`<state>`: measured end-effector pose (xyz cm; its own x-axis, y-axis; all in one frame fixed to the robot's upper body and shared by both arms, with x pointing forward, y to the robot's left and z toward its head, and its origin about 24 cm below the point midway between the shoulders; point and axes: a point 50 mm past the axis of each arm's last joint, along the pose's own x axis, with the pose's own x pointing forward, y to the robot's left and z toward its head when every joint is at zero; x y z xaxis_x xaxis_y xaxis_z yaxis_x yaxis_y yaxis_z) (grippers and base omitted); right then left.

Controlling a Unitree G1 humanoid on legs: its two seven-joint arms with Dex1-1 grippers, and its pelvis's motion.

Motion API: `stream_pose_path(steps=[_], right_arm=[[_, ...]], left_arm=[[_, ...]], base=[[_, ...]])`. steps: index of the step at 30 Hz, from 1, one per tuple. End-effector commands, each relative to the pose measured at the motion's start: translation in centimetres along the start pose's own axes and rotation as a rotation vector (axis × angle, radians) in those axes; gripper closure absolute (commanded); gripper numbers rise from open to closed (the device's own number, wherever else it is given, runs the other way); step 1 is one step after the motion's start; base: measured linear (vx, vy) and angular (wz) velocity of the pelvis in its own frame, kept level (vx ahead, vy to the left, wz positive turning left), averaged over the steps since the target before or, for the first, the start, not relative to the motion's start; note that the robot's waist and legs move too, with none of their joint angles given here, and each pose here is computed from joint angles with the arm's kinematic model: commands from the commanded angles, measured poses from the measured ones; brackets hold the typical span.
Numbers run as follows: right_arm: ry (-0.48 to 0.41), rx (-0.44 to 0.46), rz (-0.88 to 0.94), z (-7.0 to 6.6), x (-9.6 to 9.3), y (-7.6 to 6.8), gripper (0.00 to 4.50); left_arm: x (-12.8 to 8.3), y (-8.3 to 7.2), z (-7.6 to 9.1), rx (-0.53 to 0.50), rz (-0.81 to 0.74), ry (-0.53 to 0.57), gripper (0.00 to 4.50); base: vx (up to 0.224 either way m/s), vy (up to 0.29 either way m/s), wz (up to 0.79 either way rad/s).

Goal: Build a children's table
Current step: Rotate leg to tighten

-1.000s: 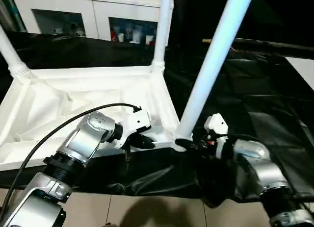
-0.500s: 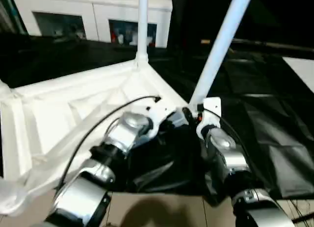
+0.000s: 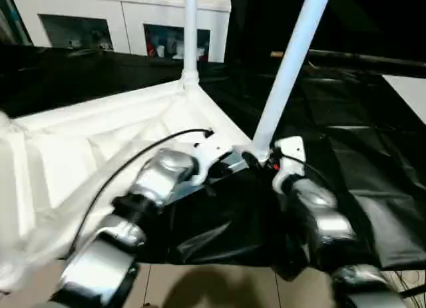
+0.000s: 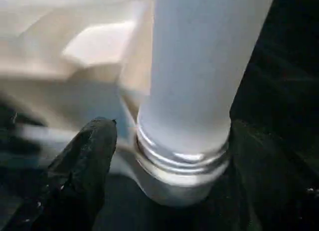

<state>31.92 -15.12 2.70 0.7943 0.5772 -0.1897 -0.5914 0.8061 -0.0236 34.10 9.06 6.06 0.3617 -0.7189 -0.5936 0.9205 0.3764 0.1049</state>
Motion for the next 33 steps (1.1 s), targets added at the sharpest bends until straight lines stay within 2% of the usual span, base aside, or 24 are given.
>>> stream_pose_path(steps=[1,7,18,29,33], right_arm=[[0.003,-0.080,0.174,0.4,-1.0,0.5,0.76],[0.001,-0.121,0.320,1.0,-2.9,0.2,0.76],[0.049,-0.143,0.450,0.6,-3.4,1.0,0.76],[0.046,-0.115,0.471,0.5,-3.4,1.0,1.77],[0.048,-0.108,0.474,0.4,-3.5,1.0,1.90]], left_arm=[[0.0,-1.9,-2.2,0.021,-0.185,0.080,4.50],[-2.2,-2.6,-2.8,0.058,-0.354,0.062,4.50],[-3.3,-2.7,-2.7,0.073,-0.395,0.057,4.50],[-3.4,-2.8,-2.9,0.064,-0.397,0.062,4.50],[-3.5,-2.8,-3.0,0.059,-0.397,0.068,4.50]], base=[[0.000,0.000,0.00],[0.000,0.000,0.00],[0.000,0.000,0.00],[0.000,0.000,0.00],[0.000,0.000,0.00]])
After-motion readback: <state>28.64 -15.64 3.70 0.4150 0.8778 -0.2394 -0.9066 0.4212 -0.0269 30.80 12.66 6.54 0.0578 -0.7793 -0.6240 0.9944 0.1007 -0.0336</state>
